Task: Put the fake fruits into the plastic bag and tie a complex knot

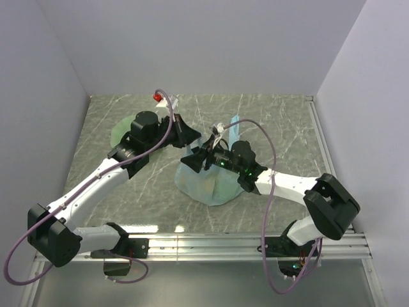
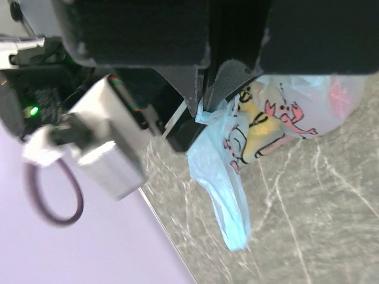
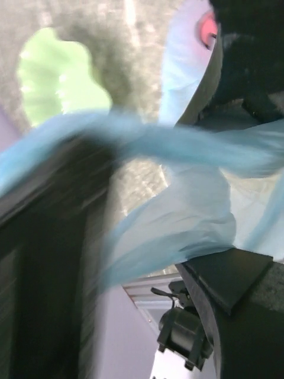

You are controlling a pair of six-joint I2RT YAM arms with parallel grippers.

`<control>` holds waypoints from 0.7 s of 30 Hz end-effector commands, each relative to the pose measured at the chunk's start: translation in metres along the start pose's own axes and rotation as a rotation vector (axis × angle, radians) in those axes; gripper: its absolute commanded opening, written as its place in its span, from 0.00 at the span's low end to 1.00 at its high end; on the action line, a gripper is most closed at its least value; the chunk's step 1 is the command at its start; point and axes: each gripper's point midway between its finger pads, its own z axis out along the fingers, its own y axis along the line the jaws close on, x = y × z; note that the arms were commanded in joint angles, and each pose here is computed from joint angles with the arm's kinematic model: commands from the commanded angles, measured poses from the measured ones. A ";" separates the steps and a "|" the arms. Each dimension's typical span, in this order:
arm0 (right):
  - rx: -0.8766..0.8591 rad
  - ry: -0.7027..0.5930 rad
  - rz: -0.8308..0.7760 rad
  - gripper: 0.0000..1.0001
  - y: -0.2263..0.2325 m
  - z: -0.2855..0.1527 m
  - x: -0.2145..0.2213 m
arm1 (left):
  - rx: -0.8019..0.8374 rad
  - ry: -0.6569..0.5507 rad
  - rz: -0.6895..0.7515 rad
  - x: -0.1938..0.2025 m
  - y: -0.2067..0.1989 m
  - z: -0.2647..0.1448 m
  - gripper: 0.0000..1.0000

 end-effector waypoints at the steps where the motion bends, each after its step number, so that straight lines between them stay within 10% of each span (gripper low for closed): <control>1: 0.081 0.019 0.100 0.65 -0.011 -0.003 0.027 | -0.025 -0.146 0.006 -0.035 -0.005 -0.008 0.00; 10: 0.083 0.165 0.134 0.39 -0.015 -0.022 0.094 | -0.161 -0.207 -0.067 -0.043 0.048 -0.012 0.01; 13: 0.055 0.169 0.090 0.21 -0.013 -0.018 0.091 | -0.077 -0.205 -0.043 -0.047 0.031 -0.013 0.04; 14: 0.053 0.173 0.085 0.01 -0.014 -0.016 0.090 | -0.053 -0.195 -0.036 -0.046 0.028 -0.013 0.06; 17: 0.019 0.163 0.062 0.00 -0.008 -0.008 0.082 | -0.044 -0.201 0.025 -0.052 0.023 -0.017 0.26; 21: -0.013 0.138 0.030 0.00 -0.004 -0.004 0.064 | -0.095 -0.196 0.148 -0.071 0.040 -0.047 0.97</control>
